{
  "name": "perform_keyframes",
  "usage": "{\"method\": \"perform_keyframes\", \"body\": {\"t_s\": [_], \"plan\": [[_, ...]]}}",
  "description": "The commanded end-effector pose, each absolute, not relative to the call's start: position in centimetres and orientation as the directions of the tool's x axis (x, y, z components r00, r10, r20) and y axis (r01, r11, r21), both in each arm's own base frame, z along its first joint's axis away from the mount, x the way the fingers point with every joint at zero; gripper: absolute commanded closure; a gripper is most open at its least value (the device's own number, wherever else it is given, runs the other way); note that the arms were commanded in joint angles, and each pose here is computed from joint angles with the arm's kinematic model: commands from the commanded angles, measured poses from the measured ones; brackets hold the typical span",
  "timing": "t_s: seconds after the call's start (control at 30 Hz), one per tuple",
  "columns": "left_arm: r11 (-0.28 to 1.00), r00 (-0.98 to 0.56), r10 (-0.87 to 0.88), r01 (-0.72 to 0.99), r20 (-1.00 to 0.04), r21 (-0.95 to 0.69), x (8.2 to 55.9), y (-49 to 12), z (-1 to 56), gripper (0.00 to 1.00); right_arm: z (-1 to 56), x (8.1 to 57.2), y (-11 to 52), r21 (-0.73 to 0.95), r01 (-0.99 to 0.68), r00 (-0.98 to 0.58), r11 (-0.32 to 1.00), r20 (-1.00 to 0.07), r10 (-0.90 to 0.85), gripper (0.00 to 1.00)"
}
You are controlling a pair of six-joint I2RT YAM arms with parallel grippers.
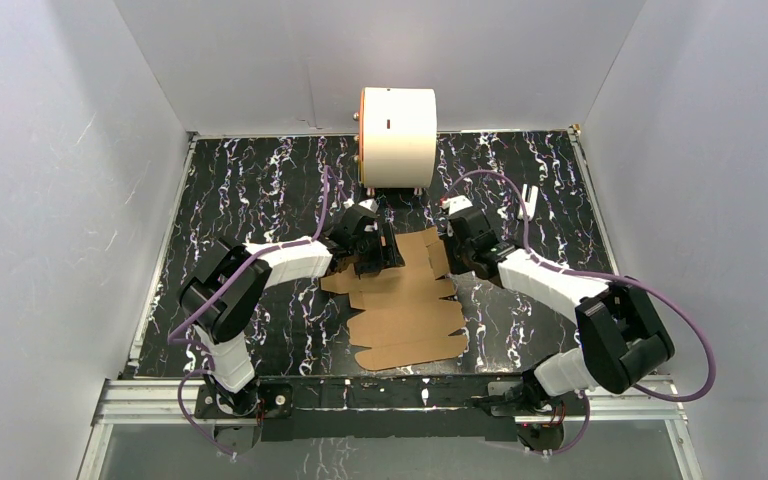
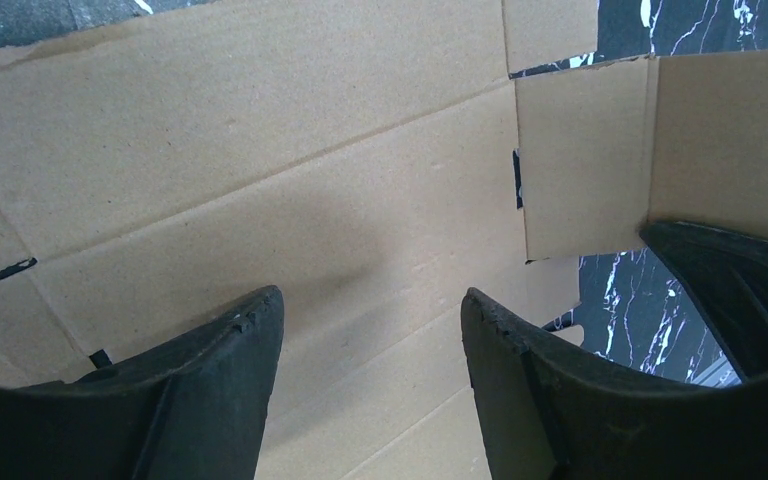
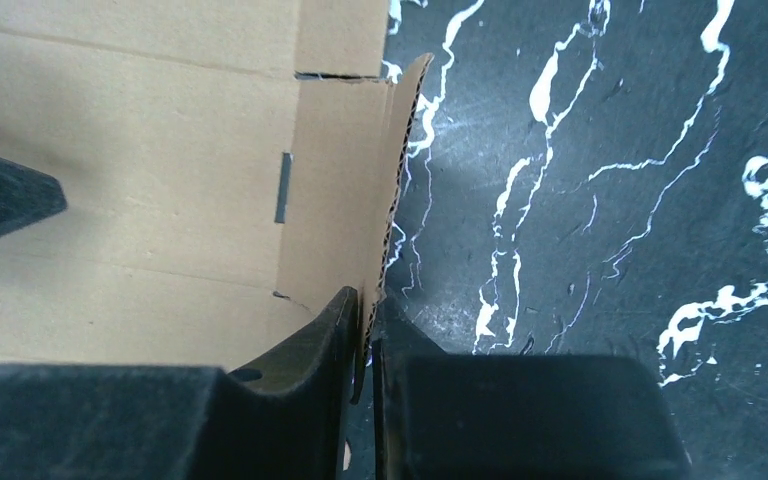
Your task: Fold the paper box
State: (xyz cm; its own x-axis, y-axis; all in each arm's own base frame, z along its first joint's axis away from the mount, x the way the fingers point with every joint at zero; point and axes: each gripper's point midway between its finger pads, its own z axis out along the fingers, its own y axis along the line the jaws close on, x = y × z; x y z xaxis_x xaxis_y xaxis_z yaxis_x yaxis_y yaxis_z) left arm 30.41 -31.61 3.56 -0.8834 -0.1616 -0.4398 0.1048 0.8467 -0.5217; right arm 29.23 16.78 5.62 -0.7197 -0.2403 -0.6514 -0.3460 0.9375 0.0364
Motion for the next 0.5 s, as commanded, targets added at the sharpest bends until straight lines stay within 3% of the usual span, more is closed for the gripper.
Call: {"method": "perform_keyframes", "body": {"t_s": [0.0,0.47], "plan": [[0.883,-0.911,-0.145,0.057,-0.386,-0.466,28.6,-29.9,0.9,0.37,8.5,30.9,17.3,-0.079,-0.321,-0.660,0.944,-0.696,-0.283,0.81],[0.862,-0.911,-0.190,0.024,-0.366,-0.506,28.2,-30.1,0.2,0.44,9.5,29.6,23.0,-0.085,-0.408,-0.622,0.909,-0.703,-0.345,0.74]]}}
